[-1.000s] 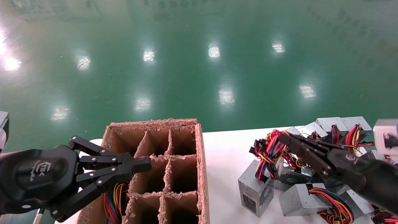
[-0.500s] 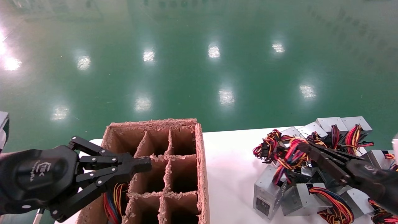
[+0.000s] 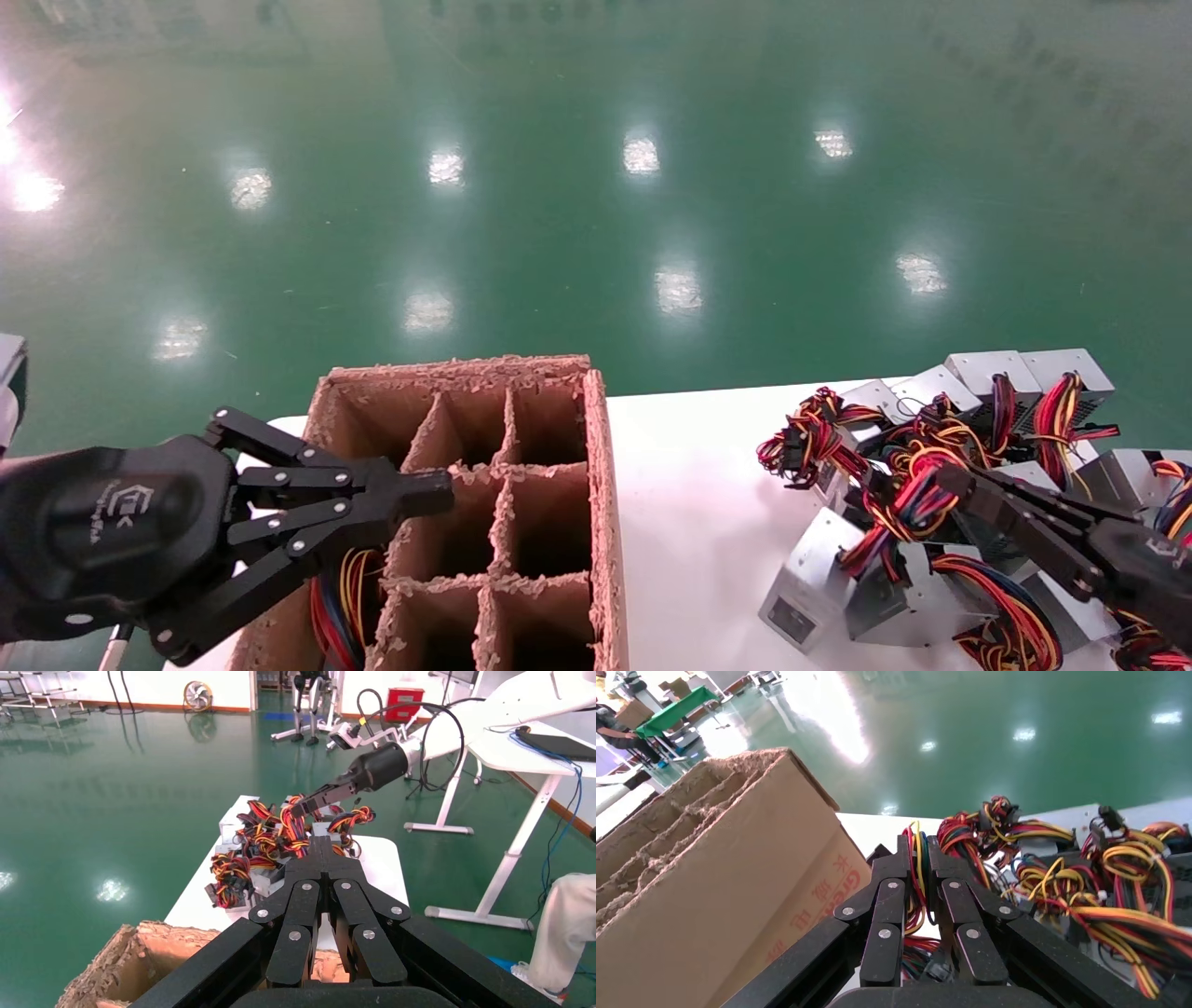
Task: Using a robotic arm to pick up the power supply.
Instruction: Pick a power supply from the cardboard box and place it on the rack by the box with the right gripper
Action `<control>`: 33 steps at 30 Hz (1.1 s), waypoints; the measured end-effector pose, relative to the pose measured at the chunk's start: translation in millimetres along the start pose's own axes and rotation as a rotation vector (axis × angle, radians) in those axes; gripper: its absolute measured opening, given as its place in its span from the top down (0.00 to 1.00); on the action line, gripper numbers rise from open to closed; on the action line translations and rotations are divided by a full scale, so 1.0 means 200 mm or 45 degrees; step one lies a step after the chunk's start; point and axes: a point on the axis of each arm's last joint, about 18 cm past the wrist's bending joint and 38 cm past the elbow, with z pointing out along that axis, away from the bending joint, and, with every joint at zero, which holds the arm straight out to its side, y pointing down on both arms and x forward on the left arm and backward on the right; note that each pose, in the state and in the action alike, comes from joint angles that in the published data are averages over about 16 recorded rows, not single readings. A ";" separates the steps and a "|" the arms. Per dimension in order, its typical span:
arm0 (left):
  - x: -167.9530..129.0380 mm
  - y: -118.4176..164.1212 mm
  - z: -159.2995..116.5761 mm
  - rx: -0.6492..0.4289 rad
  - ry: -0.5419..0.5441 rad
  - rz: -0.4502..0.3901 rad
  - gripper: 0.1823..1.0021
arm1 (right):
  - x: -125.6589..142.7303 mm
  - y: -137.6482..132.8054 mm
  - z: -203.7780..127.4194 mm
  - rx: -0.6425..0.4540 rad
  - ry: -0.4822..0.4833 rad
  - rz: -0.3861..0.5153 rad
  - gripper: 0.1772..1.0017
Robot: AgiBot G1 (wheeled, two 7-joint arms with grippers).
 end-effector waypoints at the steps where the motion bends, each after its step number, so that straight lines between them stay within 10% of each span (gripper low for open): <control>1: 0.00 0.00 0.00 0.000 0.000 0.000 0.99 | 0.00 0.00 0.00 -0.003 0.001 0.002 0.95; 19: 0.00 0.00 0.00 0.000 0.000 0.000 0.99 | -0.01 0.00 -0.03 -0.019 -0.009 -0.002 0.90; 33: 0.00 0.00 0.00 0.000 0.000 0.000 0.99 | -0.08 -0.12 0.01 0.090 -0.120 -0.053 0.65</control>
